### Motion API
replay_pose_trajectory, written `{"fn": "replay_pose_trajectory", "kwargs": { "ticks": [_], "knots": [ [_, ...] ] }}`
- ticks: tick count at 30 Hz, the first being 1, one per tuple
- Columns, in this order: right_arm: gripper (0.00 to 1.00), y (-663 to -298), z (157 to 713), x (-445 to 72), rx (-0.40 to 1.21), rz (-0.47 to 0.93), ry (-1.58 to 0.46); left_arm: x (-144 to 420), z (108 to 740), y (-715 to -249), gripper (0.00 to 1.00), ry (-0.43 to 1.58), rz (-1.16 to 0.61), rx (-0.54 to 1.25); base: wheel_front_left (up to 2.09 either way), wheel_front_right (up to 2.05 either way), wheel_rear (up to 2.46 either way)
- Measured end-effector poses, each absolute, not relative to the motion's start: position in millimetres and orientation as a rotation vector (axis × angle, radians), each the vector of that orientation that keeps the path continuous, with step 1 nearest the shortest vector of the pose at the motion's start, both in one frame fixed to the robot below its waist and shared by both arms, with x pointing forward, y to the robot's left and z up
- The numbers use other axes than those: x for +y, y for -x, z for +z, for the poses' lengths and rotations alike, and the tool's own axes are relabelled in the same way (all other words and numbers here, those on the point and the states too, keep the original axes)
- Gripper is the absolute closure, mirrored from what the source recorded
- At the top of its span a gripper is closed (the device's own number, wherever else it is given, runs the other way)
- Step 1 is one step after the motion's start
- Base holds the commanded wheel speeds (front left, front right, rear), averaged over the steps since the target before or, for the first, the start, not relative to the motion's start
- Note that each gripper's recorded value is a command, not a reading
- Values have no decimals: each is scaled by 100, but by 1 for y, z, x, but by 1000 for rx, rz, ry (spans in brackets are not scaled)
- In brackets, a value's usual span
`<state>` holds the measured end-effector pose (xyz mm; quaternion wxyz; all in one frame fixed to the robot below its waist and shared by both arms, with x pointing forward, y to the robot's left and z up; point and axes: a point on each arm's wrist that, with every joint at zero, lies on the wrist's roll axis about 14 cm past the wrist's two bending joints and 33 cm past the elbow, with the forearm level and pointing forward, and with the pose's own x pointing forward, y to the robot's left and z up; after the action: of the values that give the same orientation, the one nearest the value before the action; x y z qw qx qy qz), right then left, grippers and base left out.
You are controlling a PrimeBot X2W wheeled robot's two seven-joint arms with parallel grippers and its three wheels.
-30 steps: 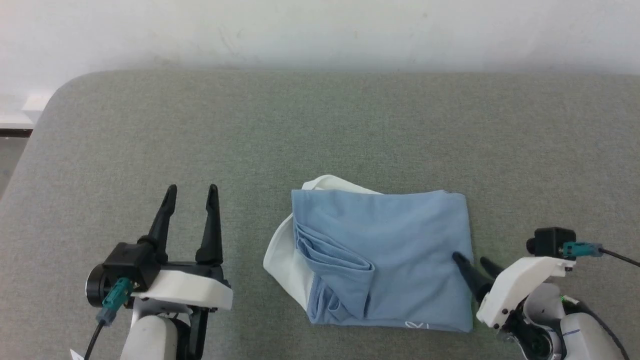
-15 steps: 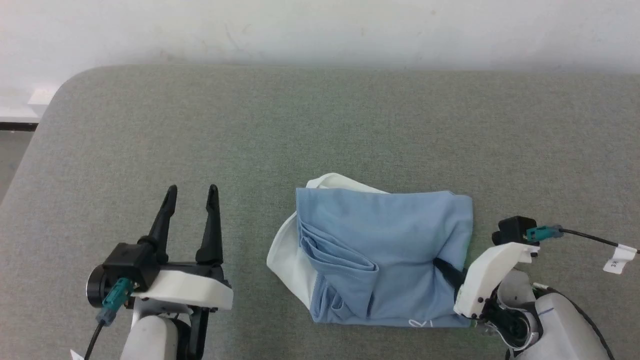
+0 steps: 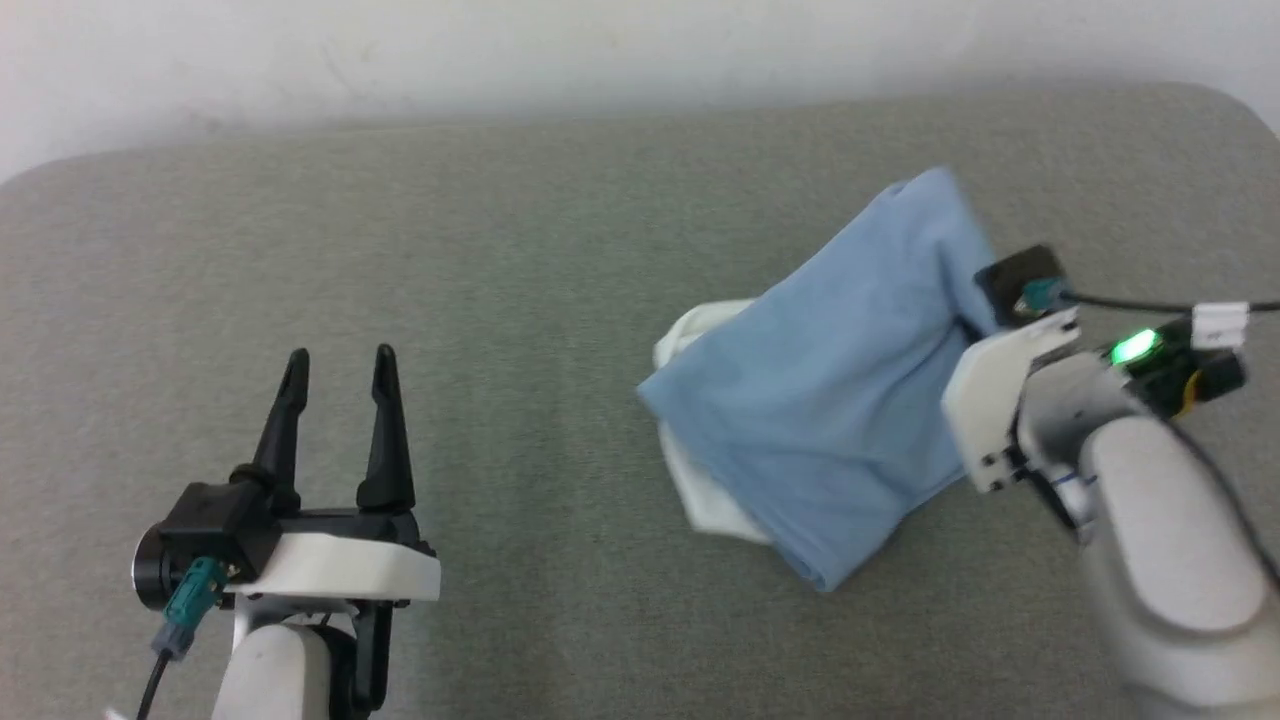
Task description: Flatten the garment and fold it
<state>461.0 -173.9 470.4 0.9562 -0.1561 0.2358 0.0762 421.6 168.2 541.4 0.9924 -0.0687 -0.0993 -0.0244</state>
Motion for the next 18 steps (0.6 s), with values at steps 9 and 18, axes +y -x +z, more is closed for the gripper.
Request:
{"fn": "replay_pose_trajectory", "kwargs": {
  "ticks": [9,18],
  "knots": [
    [100,-465,484,-320,540,-191,380,121,539,-462,0,138,-173,-217,0,0,0],
    [100,-449,467,-416,598,-461,323,92,505,-499,0,127,-261,-168,0,0,0]
  ]
}}
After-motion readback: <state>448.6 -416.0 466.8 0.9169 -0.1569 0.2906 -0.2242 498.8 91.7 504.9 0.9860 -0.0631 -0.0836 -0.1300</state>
